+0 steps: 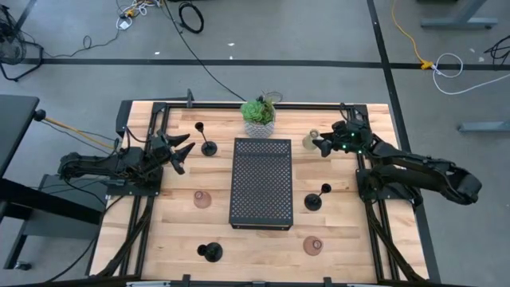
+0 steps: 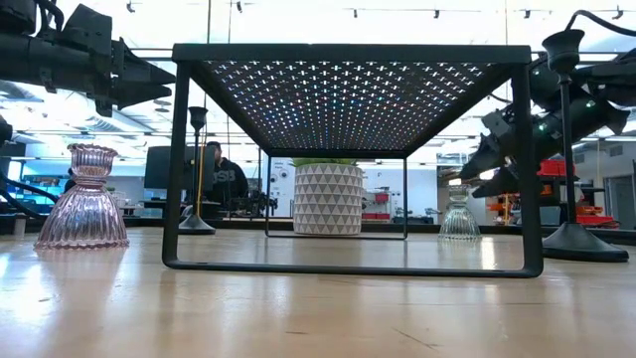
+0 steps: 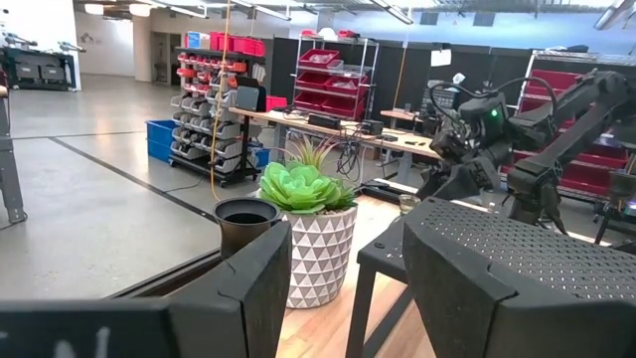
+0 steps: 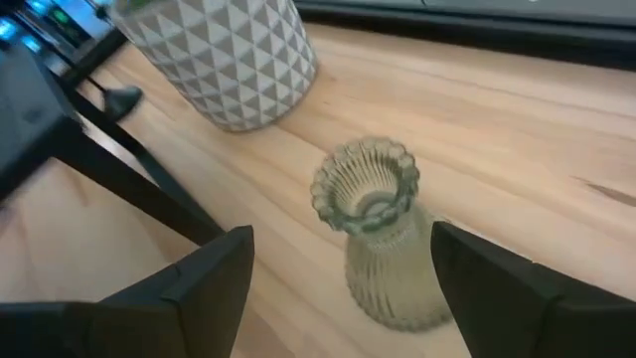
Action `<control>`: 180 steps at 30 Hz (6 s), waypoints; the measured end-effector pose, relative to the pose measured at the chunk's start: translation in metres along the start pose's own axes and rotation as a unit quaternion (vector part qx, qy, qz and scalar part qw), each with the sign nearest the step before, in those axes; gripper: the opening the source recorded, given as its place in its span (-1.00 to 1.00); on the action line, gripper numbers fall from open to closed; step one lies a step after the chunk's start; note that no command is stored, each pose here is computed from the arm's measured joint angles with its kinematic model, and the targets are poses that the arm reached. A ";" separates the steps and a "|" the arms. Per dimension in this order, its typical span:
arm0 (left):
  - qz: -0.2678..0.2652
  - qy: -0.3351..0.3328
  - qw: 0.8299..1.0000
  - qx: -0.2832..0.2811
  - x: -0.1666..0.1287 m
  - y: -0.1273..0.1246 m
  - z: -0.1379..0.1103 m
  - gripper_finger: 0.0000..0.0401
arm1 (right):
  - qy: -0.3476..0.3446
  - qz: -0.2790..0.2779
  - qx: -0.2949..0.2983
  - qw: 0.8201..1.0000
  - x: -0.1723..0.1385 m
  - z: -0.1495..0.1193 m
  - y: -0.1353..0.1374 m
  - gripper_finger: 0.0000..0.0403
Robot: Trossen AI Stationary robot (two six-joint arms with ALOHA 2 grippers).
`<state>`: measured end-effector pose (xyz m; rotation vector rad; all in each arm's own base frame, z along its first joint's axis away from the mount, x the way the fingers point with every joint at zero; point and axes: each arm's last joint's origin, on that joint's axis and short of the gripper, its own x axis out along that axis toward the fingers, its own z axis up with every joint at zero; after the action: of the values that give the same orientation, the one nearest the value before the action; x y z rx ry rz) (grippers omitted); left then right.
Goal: Pick & Place candle stick holders
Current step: Put the green candle holder on the shelf, then put the black candle holder in the middle on the shelf
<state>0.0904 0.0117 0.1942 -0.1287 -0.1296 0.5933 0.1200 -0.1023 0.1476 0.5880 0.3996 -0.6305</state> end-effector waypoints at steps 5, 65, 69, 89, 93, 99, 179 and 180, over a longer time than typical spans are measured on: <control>0.000 0.000 1.000 0.000 0.000 0.000 0.000 -0.02 | 0.019 -0.028 -0.013 0.999 0.009 -0.007 0.003 0.49; 0.000 0.000 1.000 0.000 0.000 0.000 0.000 -0.02 | -0.009 0.027 -0.143 0.989 -0.049 0.120 0.183 -0.46; 0.000 0.000 1.000 0.000 0.000 0.000 0.000 -0.02 | -0.006 0.054 -0.151 0.987 -0.034 0.101 0.212 -0.46; -0.005 0.001 1.000 0.000 0.000 0.000 0.000 -0.02 | 0.012 -0.022 -0.163 0.986 0.042 0.071 0.247 -0.46; -0.008 0.002 1.000 0.001 0.000 0.000 0.000 -0.02 | 0.019 -0.033 -0.160 0.986 0.042 0.069 0.246 -0.46; -0.009 0.002 1.000 0.001 0.000 -0.001 0.000 -0.02 | 0.041 -0.057 -0.155 0.985 0.041 0.065 0.240 -0.46; -0.009 0.004 1.000 0.002 0.000 0.000 -0.001 -0.02 | 0.280 -0.006 0.030 0.960 -0.163 -0.017 0.207 -0.46; -0.009 0.004 1.000 0.002 0.000 0.000 -0.001 -0.02 | 0.272 -0.005 0.038 0.961 -0.160 -0.024 0.207 -0.44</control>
<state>0.0908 0.0112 0.1935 -0.1253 -0.1211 0.5759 0.1312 0.1173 0.2918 0.8345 0.8975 -0.4886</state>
